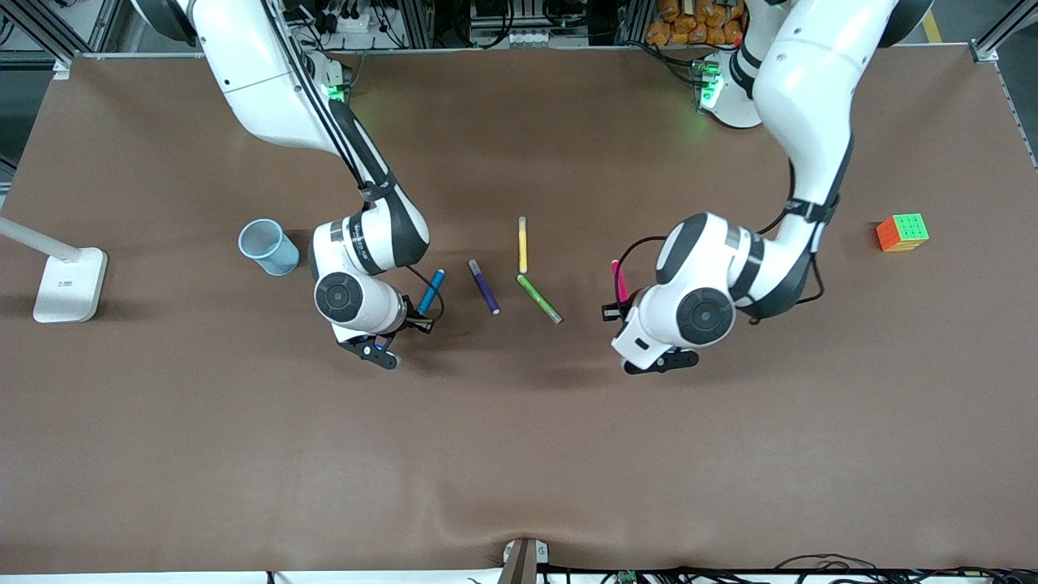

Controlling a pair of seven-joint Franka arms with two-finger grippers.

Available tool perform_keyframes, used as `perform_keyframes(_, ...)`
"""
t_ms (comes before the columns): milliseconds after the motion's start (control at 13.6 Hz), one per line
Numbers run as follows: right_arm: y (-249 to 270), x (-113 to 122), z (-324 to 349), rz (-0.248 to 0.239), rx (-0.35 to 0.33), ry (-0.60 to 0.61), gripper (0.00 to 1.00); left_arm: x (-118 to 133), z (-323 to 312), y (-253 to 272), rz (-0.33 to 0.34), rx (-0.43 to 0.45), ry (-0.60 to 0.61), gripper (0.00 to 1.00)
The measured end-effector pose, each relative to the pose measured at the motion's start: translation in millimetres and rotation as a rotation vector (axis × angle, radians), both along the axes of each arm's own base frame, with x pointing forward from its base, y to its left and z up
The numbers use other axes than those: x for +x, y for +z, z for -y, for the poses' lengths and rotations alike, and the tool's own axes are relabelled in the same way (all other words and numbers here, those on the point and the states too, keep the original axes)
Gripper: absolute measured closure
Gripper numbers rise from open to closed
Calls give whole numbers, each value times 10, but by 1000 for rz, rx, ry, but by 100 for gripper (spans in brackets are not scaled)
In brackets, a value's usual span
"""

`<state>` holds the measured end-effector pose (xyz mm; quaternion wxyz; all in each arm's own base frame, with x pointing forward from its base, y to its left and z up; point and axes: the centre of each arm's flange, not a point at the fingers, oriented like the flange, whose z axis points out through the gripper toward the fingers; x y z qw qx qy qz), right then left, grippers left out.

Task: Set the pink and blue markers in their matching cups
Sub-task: 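Carry the pink marker to the pink cup while the right gripper carries blue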

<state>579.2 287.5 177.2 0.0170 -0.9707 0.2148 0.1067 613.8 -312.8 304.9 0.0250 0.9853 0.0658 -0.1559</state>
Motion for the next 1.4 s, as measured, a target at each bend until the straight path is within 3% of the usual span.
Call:
perform_keyframes(74,-11,-9,-13,0,-1,2,65,17,-89,199,11,10,16,82)
perform_keyframes(221,1,-5,-29,7,2,3,84,71,-289,591,55,21,50,82)
perform_keyframes(590,7,20,17,5,-2,-4,83,185,-860,1305,168,73,97,82)
perform_keyframes(811,161,116,147,-26,-2,-6,83,203,-1262,1581,191,128,122,82)
perform_keyframes(1180,872,479,840,-72,71,76,83,103,-1839,1786,199,180,161,82)
perform_keyframes(1401,1308,618,1273,-61,133,187,83,-39,-2046,1785,236,196,161,82)
